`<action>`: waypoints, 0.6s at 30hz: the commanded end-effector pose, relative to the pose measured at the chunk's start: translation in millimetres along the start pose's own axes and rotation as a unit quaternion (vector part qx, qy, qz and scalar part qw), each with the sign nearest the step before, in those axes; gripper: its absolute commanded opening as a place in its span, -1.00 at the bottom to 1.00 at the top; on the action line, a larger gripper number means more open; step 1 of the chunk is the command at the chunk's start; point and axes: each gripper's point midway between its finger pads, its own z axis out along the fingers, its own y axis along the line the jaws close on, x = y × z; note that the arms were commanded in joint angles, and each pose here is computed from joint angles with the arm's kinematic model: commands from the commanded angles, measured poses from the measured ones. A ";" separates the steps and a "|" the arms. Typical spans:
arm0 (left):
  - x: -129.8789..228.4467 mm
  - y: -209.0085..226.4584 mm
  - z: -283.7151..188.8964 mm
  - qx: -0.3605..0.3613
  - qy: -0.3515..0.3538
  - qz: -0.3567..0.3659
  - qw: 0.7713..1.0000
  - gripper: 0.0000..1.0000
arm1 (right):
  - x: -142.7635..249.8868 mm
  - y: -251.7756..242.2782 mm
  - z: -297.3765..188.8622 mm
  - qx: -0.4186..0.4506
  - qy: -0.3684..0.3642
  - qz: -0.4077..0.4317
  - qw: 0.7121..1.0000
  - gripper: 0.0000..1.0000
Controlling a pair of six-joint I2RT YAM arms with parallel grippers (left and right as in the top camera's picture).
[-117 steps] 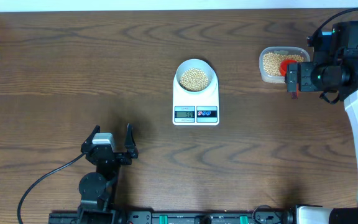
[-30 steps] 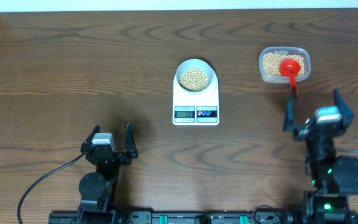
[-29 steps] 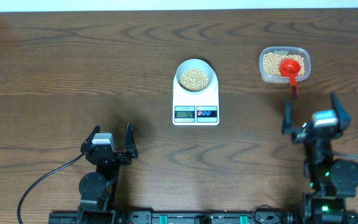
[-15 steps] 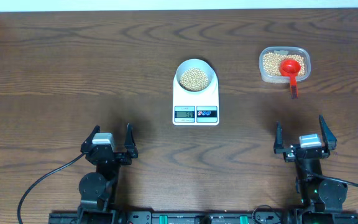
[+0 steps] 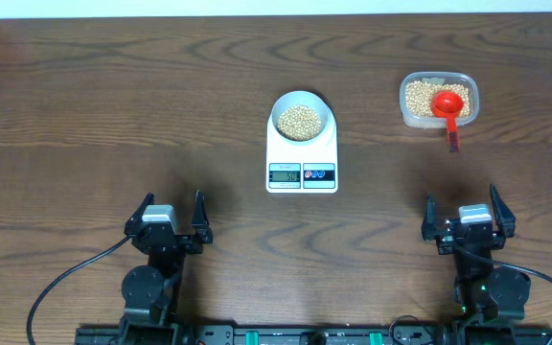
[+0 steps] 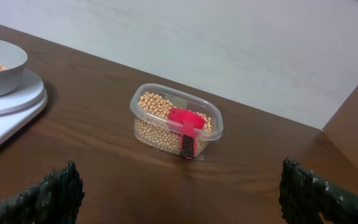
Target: Scoop item into bowl and weigh 50g on scale
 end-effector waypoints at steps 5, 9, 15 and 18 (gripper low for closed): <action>16.9 6.8 1.6 -0.016 0.021 0.008 1.000 0.80 | 0.9 -0.7 -0.4 0.004 0.002 -0.002 1.000 0.99; 16.9 6.8 1.6 -0.016 0.021 0.008 1.000 0.80 | 0.3 -0.2 -0.4 0.002 0.000 0.030 1.000 0.98; 16.9 6.8 1.6 -0.016 0.021 0.008 1.000 0.79 | 4.3 -10.9 -0.7 0.034 0.008 0.089 0.995 0.99; 16.9 6.8 1.6 -0.016 0.021 0.008 1.000 0.80 | 4.3 -11.0 -0.8 0.034 0.008 0.087 0.996 0.98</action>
